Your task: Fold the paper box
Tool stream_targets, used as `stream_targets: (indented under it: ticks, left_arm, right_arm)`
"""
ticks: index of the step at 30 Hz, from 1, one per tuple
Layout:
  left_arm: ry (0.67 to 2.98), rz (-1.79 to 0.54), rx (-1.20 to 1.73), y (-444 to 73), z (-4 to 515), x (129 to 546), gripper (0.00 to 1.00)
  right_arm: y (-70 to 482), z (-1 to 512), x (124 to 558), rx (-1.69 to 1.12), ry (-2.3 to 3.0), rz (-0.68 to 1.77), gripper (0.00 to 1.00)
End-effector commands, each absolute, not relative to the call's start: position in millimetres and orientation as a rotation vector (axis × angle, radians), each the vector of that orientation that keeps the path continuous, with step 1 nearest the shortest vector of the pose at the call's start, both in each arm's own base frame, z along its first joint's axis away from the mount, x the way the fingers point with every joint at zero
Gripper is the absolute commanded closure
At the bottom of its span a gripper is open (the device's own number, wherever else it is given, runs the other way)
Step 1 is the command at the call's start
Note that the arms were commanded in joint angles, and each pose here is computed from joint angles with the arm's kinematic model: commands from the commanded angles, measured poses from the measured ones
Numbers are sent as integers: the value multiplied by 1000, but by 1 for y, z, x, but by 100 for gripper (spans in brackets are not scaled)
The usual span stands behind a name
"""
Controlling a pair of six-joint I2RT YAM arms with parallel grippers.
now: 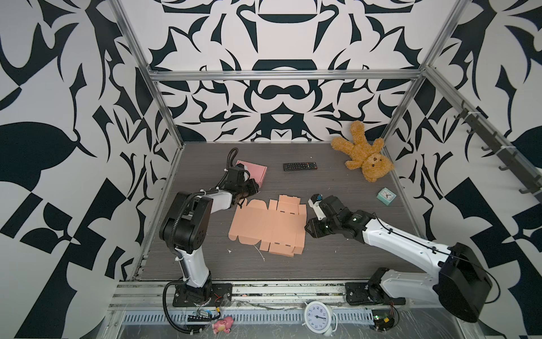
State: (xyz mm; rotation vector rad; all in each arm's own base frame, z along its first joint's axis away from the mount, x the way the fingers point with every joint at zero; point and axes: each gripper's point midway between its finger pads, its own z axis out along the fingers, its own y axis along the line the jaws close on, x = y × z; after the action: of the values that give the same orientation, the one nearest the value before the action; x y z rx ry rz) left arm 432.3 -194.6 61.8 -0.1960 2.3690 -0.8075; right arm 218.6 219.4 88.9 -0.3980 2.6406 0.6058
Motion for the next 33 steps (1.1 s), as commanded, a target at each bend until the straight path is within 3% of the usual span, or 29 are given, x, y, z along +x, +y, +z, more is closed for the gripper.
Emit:
stream_targets:
  ticks: [1,17,25,33]
  left_arm:
    - [2339,-810,-233,-194,63,450,87]
    - [2301,-860,-250,-202,67,467,84]
    - [2276,-991,-150,-206,110,416,73]
    - [2273,-1069,-66,-199,130,344,67]
  right_arm:
    - [226,97,224,-377,2607,655,54]
    - [214,94,221,-339,2611,647,53]
    - [223,88,225,-318,2615,695,39]
    - [231,73,233,-253,2634,768,38]
